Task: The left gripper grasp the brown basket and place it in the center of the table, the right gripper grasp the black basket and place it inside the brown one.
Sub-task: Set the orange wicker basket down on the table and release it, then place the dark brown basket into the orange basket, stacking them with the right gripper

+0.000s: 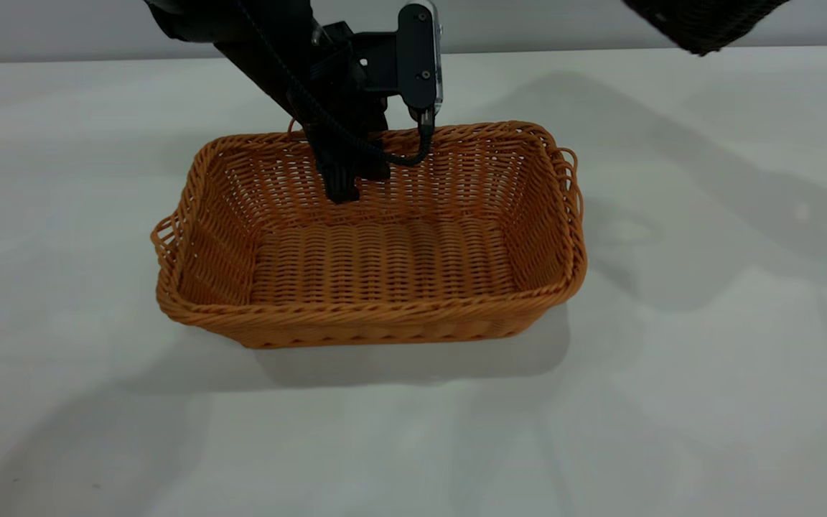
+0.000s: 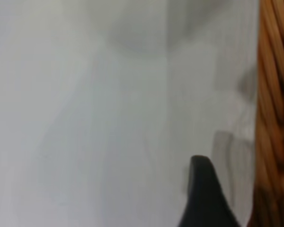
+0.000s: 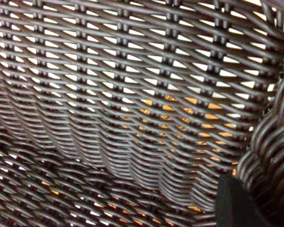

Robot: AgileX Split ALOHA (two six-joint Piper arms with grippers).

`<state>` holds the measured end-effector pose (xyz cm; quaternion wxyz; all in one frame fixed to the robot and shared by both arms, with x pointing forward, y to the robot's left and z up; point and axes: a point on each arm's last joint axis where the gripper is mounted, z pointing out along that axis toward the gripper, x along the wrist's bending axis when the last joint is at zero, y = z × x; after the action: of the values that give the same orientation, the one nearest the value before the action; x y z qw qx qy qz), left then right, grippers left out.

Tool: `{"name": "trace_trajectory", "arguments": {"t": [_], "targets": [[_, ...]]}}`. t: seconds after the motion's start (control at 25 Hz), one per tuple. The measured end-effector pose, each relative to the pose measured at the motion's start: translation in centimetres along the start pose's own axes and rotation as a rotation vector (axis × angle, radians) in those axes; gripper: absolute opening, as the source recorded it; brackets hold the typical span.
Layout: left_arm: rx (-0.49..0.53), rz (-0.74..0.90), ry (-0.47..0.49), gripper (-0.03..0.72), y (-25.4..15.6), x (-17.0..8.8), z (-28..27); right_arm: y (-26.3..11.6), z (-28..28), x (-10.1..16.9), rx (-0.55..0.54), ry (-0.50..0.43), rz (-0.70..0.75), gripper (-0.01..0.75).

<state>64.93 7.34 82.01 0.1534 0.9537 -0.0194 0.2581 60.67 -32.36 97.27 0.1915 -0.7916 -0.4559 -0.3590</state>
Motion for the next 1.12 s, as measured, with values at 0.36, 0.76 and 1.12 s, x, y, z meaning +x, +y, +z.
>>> {"name": "trace_trajectory", "arguments": {"t": [0.36, 0.76, 1.12], "targets": [[-0.070, 0.009, 0.012, 0.428, 3.5, 4.8, -10.8, 0.4, -0.7, -0.5, -0.013, 0.012, 0.025, 0.128], [-0.214, 0.011, 0.145, 0.428, 5.9, 6.6, -34.3, -2.3, 2.8, 2.5, 0.100, -0.009, -0.101, 0.127], [-0.325, 0.047, 0.388, 0.428, 5.1, 4.4, -46.4, -9.8, 12.5, 6.2, 0.352, -0.163, -0.382, 0.127]]}}
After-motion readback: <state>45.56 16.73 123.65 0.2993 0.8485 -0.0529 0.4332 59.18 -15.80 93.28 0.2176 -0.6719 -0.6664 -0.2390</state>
